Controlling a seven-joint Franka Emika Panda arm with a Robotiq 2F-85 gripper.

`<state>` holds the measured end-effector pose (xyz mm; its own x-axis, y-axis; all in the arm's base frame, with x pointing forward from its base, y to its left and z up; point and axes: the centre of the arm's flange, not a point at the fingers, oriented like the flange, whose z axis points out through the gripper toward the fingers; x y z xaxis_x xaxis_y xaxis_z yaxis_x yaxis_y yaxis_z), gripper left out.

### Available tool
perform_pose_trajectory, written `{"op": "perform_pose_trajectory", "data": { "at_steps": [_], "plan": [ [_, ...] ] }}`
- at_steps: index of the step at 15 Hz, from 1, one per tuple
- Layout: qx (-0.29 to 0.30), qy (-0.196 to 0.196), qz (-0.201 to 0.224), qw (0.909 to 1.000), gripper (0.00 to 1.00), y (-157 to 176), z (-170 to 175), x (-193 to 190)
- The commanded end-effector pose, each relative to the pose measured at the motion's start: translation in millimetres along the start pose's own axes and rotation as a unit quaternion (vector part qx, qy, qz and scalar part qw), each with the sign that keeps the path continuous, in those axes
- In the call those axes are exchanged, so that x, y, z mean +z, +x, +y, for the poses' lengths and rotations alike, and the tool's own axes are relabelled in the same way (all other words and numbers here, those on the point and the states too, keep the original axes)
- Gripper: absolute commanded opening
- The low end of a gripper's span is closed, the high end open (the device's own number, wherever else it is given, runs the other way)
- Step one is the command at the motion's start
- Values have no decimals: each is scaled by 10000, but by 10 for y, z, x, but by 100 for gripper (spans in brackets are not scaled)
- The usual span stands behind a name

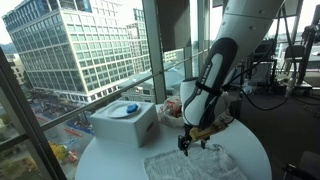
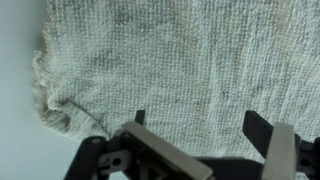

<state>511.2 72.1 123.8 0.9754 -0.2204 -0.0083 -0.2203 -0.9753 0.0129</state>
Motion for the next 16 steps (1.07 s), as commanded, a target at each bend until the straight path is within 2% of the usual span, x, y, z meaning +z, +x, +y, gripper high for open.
{"op": "perform_pose_trajectory", "data": {
  "at_steps": [1,9,16],
  "plan": [
    [-37,-29,108,9999,100,301,-120,195],
    [41,-98,68,9999,100,539,-115,498],
    [216,-46,105,9997,100,692,-26,561]
  ]
}}
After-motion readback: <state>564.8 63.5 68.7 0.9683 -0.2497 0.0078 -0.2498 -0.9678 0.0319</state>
